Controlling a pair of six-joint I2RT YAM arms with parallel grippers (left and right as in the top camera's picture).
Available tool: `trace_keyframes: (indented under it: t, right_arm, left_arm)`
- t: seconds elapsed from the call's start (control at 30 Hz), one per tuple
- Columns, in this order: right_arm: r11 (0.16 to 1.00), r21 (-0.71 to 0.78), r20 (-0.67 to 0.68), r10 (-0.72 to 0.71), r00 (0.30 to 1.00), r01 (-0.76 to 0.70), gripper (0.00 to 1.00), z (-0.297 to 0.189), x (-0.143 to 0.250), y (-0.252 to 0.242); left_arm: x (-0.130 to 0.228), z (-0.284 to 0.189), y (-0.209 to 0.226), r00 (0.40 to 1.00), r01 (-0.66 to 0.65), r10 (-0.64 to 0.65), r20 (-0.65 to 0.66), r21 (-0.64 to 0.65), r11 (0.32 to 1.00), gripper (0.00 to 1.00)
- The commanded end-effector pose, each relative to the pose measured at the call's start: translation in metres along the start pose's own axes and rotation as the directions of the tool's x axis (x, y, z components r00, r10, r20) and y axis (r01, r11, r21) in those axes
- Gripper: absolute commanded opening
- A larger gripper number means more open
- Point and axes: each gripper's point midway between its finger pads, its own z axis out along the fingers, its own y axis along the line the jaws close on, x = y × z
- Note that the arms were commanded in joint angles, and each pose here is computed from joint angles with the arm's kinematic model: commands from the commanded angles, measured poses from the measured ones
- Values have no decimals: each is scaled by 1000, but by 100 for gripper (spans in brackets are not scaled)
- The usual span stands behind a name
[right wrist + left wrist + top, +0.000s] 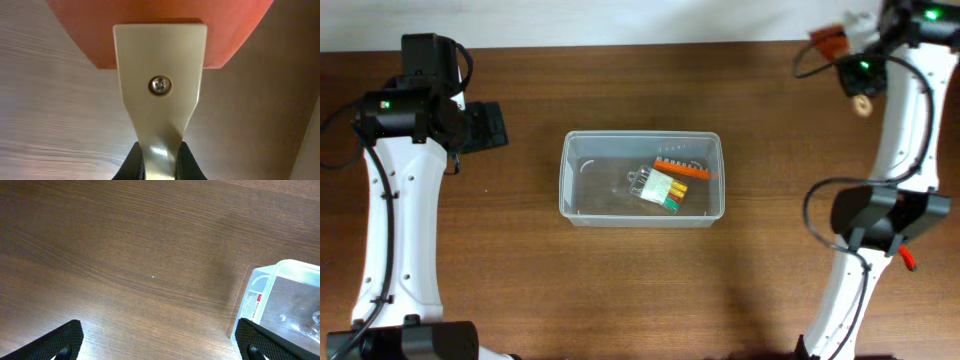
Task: Pack container
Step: 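Lift the scraper and carry it left over the container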
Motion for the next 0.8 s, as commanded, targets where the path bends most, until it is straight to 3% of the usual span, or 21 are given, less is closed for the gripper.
trace_keyframes:
  t: [0.0, 0.03, 0.13, 0.33, 0.53, 0.77]
  right_arm:
    - [974, -85, 191, -190, 963, 209, 4, -62, -40, 73]
    - [939, -107, 217, -299, 929, 327, 4, -76, -46, 111]
    - [879, -126, 248, -422, 872, 460, 4, -90, -51, 163]
    - [669, -184, 307, -657, 689, 720, 4, -106, -42, 263]
    - [530, -232, 307, -756, 578, 816, 4, -105, -22, 321]
    - [384, -329, 249, -846, 472, 863, 4, -67, 8, 348]
  left_arm:
    - [-5, -7, 4, 1000, 3, -3, 25, -8, 1000, 99]
    - [-5, -7, 4, 1000, 3, -3, 25, -8, 1000, 99]
    - [-5, -7, 4, 1000, 3, -3, 25, -8, 1000, 99]
    - [-5, -7, 4, 1000, 3, -3, 25, -8, 1000, 99]
    - [-5, -7, 4, 1000, 3, -3, 25, -8, 1000, 99]
    - [-5, -7, 4, 1000, 3, -3, 25, -8, 1000, 99]
